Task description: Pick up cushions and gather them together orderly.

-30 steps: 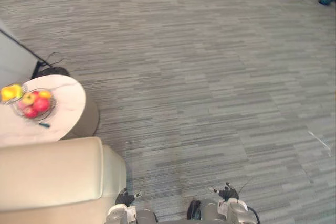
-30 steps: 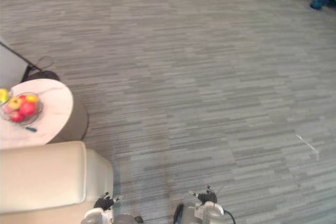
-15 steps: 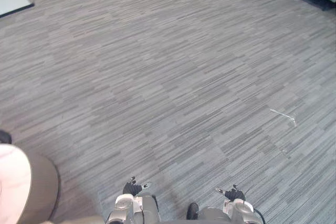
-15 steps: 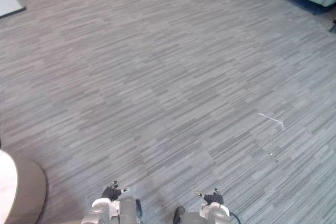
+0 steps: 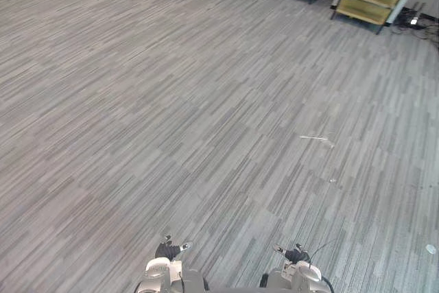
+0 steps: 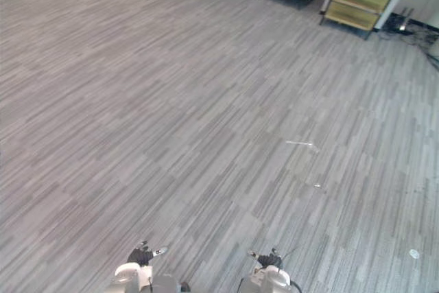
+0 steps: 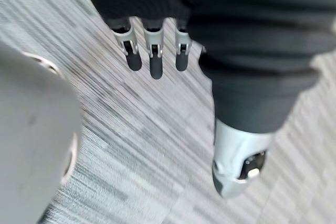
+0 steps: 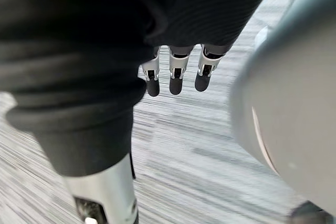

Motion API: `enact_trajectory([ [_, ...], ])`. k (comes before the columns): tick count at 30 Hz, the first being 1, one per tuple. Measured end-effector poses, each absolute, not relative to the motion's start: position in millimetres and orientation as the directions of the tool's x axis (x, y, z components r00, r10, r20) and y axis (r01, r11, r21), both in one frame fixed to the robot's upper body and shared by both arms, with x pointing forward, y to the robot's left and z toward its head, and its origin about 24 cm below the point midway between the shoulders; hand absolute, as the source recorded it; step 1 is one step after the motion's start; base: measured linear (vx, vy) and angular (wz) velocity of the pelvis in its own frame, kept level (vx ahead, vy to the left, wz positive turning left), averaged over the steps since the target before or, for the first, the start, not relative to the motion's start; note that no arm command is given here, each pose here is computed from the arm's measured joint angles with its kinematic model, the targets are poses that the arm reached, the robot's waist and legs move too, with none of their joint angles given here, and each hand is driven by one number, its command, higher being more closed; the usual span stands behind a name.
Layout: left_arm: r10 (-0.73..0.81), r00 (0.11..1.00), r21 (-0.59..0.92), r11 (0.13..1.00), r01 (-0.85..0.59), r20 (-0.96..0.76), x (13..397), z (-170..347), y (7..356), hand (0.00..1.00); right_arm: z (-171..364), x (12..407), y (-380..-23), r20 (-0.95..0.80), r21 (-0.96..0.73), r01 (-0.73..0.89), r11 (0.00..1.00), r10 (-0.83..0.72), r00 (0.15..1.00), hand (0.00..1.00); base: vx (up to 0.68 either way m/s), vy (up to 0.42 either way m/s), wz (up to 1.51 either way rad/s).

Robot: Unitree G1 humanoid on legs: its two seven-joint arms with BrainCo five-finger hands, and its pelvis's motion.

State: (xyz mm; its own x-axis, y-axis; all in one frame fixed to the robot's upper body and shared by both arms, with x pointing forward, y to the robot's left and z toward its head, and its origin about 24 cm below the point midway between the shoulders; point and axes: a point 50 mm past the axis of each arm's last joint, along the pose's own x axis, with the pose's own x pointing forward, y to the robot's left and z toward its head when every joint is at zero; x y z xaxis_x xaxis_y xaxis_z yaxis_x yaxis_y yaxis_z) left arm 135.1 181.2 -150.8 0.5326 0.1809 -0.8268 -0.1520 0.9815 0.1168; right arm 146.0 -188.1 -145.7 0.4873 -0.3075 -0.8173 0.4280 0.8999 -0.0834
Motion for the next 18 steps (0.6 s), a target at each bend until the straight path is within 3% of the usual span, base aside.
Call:
enact_trajectory([
  [2,0.176,0.534,0.133,0.984,-0.118,-0.827,137,-151,183,0.00,-142,154,-196,-0.799,-0.104,0.404,0.909,-0.318,0.510,0.00,0.38,-0.163,0.03],
  [4,0.179,0.528,0.150,0.984,-0.096,-0.830,135,-151,187,0.00,-145,144,-202,-0.812,-0.130,0.405,0.905,-0.332,0.480,0.00,0.54,-0.259,0.03],
  [10,0.142,0.526,0.095,0.989,-0.115,-0.839,136,-153,170,0.00,-142,148,-218,-0.797,-0.172,0.402,0.899,-0.367,0.480,0.00,0.55,-0.259,-0.33],
  [15,0.168,0.628,0.114,0.986,-0.125,-0.760,155,-139,179,0.00,-142,154,-203,-0.802,-0.145,0.387,0.911,-0.337,0.494,0.00,0.51,-0.077,-0.52],
  [18,0.164,0.630,0.095,0.985,-0.142,-0.759,153,-139,176,0.00,-141,158,-205,-0.796,-0.160,0.382,0.910,-0.348,0.495,0.00,0.64,0.131,-1.09],
])
